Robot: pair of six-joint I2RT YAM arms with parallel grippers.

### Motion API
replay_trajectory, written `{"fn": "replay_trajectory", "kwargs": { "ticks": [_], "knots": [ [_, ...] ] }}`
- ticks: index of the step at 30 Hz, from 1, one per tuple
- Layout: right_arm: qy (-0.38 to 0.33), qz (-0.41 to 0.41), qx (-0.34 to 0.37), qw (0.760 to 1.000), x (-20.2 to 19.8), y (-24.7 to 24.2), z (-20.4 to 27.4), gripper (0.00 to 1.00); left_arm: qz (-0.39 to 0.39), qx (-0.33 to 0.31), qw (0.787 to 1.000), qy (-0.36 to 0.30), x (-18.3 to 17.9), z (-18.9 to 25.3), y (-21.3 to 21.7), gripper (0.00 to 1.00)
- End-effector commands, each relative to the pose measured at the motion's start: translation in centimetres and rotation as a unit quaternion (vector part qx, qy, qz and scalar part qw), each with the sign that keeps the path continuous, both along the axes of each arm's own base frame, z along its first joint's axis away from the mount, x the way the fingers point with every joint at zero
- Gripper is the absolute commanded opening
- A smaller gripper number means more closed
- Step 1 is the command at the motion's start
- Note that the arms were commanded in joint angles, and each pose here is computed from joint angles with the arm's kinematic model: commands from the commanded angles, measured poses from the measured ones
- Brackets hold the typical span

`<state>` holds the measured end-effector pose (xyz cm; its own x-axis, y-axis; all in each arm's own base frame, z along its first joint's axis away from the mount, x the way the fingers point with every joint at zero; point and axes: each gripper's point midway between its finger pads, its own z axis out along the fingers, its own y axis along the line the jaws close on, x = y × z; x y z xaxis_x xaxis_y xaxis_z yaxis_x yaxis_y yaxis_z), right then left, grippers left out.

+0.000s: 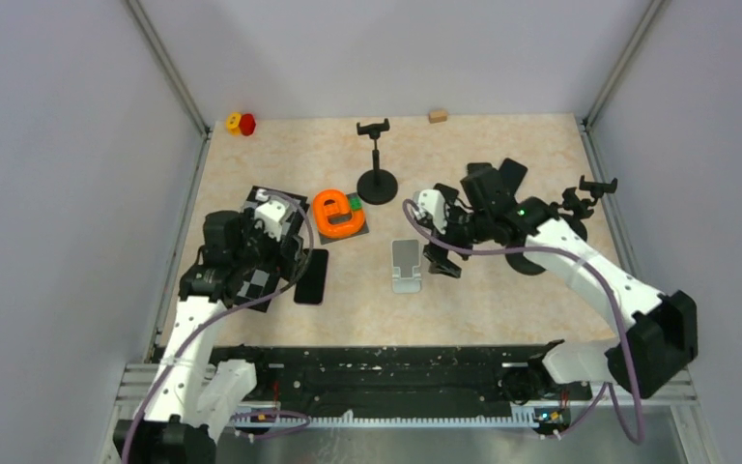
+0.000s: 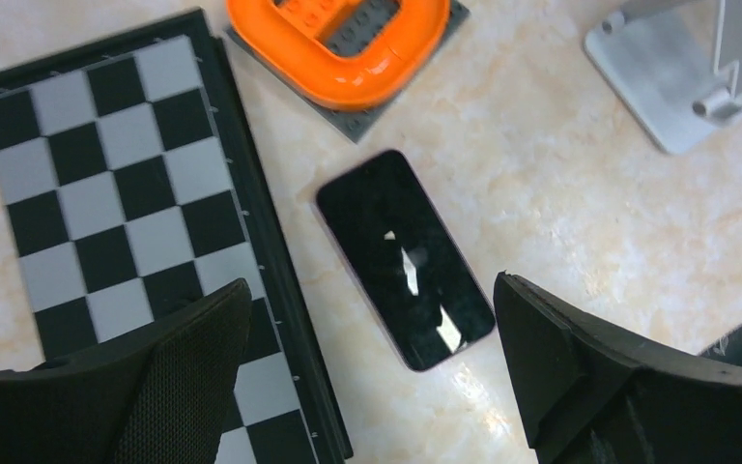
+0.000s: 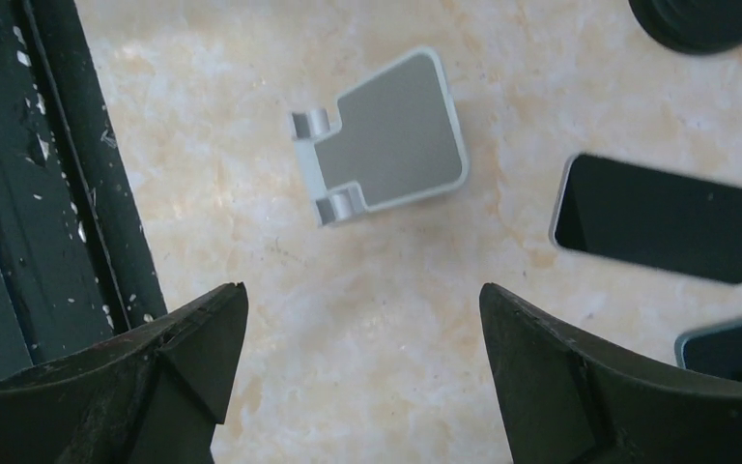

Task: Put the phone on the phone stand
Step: Adjust the phone stand at the center of the board, then pick up the phone at the center of the board.

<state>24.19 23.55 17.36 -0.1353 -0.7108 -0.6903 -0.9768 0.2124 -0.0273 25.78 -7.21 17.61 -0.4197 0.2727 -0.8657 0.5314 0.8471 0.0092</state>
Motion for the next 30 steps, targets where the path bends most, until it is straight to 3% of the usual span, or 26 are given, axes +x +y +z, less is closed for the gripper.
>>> {"fn": "replay_trajectory", "kwargs": {
  "ticks": [1, 9, 13, 22, 30],
  "knots": [
    [-0.057, -0.066, 0.063, 0.994, 1.1, -2.0, 0.9, 0.92, 0.001, 0.056, 0.998, 0.036, -0.2, -1.1, -0.3, 0.99],
    [-0.068, -0.115, 0.115, 0.984, 1.5, -4.3, 2.0, 0.92, 0.034, 0.071, 0.988, 0.13, 1.2, -4.9, -2.4, 0.99],
    [-0.072, -0.124, 0.108, 0.984, 2.0, -4.7, 1.5, 0.92, 0.062, 0.059, 0.981, 0.175, 2.1, -6.3, -2.9, 0.99],
    [-0.062, -0.132, 0.09, 0.985, 2.5, -5.0, -0.1, 0.92, 0.097, 0.072, 0.945, 0.304, 2.6, -11.0, -3.7, 0.99],
    [-0.051, -0.127, 0.081, 0.987, 2.6, -4.9, -1.1, 0.92, 0.13, 0.097, 0.929, 0.332, 2.9, -13.1, -2.9, 0.99]
  ]
}}
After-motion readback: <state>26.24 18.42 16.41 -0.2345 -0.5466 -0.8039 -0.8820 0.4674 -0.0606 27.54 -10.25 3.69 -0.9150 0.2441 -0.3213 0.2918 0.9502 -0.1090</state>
